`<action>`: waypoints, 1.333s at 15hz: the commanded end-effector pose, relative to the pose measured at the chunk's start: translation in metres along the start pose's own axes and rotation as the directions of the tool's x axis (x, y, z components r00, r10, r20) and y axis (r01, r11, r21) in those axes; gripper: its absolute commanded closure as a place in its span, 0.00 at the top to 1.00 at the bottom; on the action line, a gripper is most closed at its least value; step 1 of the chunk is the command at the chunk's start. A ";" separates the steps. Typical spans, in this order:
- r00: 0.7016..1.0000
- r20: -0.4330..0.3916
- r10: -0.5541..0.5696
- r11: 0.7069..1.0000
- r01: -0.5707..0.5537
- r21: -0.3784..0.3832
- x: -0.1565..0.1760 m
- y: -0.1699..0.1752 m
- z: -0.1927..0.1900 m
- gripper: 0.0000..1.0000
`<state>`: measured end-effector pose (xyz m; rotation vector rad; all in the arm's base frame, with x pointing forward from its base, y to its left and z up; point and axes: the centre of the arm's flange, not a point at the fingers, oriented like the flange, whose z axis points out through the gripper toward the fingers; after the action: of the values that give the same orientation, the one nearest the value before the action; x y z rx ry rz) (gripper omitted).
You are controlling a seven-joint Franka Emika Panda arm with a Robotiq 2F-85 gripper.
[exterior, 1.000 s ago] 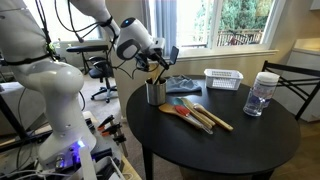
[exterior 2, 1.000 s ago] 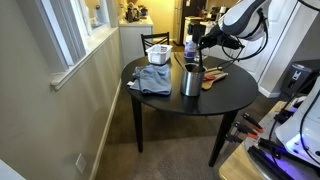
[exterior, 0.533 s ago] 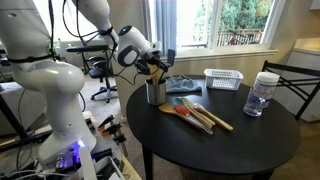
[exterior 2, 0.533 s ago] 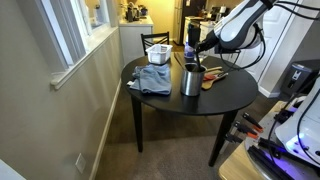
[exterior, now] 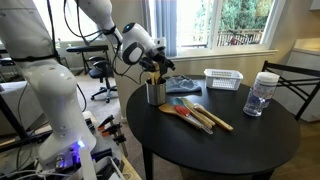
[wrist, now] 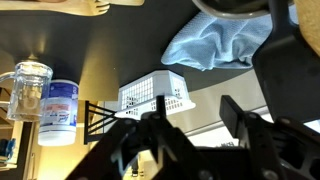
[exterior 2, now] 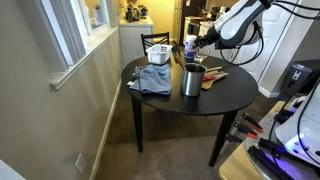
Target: Put the black spatula inside the silver bowl
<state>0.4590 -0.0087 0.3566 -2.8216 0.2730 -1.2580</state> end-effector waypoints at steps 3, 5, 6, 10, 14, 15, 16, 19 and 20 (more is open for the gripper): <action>0.998 0.007 0.070 0.998 -0.070 -0.002 -0.011 0.016 0.010 1.00; 0.994 0.027 0.108 0.994 -0.108 -0.017 -0.010 0.024 0.010 1.00; 0.997 0.009 0.075 0.997 -0.074 -0.018 -0.002 0.010 0.003 1.00; 0.997 0.010 0.075 0.997 -0.075 -0.019 -0.002 0.010 0.003 1.00; 0.997 0.010 0.074 0.997 -0.074 -0.019 -0.002 0.009 0.003 1.00; 0.997 0.010 0.074 0.997 -0.074 -0.019 -0.002 0.009 0.003 1.00; 0.997 0.010 0.074 0.997 -0.074 -0.019 -0.002 0.009 0.003 1.00; 0.997 0.010 0.074 0.997 -0.074 -0.019 -0.002 0.009 0.003 1.00; 0.997 0.010 0.074 0.997 -0.074 -0.019 -0.002 0.009 0.003 1.00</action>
<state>0.4586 -0.0175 0.3515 -2.8044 0.3867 -1.2315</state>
